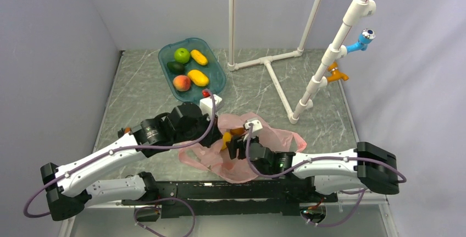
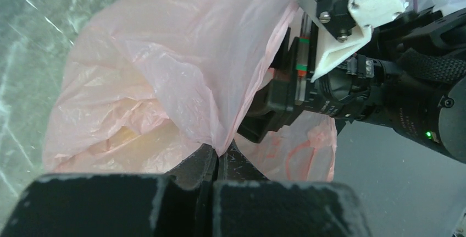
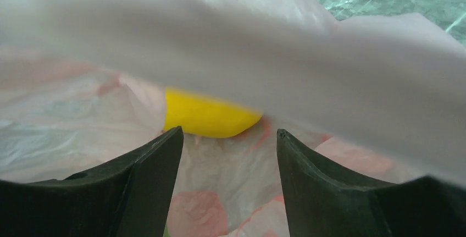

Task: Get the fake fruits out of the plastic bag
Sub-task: Adjust the plastic bag at the center of the board.

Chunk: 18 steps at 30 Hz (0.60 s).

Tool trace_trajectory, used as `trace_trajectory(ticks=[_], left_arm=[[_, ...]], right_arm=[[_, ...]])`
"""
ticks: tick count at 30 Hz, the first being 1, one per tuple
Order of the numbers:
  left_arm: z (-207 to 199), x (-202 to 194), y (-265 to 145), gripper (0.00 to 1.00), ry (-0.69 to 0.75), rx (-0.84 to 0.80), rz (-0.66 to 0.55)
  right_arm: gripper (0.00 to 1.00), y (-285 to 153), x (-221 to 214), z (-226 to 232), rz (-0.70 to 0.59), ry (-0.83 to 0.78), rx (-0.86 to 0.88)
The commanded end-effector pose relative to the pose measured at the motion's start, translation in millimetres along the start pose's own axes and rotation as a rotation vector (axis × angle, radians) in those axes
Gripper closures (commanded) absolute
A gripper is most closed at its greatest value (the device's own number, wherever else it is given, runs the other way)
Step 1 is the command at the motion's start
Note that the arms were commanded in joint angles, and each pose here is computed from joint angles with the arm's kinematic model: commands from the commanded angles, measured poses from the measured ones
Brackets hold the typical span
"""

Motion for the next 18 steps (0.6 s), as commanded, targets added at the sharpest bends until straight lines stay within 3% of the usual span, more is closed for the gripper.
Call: trace_trajectory(ticks=[1,11,14,18], left_arm=[[-10.1,-5.4,4.8,1.00,-0.057,-0.042,-0.006],[-5.4,-20.6,2.1,1.00,-0.069,-0.029,-0.004],[-2.2,-24.0,1.9,1.00,-0.071,-0.005,-0.005],[5.3,-31.4,-0.7,1.00,-0.057,0.041,-0.004]], right_arm=[[0.34,14.6,22.9,12.5,-0.072,-0.051,0.000],[0.33,50.2,5.9,0.7,-0.056,-0.181,-0.087],[0.33,55.2,7.0,11.9,-0.053,-0.180,0.011],[0.23,49.7,6.4,36.2,-0.044,-0.064,0.173]])
Point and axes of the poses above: each gripper's point midway between its finger pads, its own y axis out along the fingers, its own z axis along the line the jaws close on, x = y × z, the point moved 4 cm from there along -y, back along the fingers, and after that the axes turned 13 degrees about -y, right-handed, at the moved point
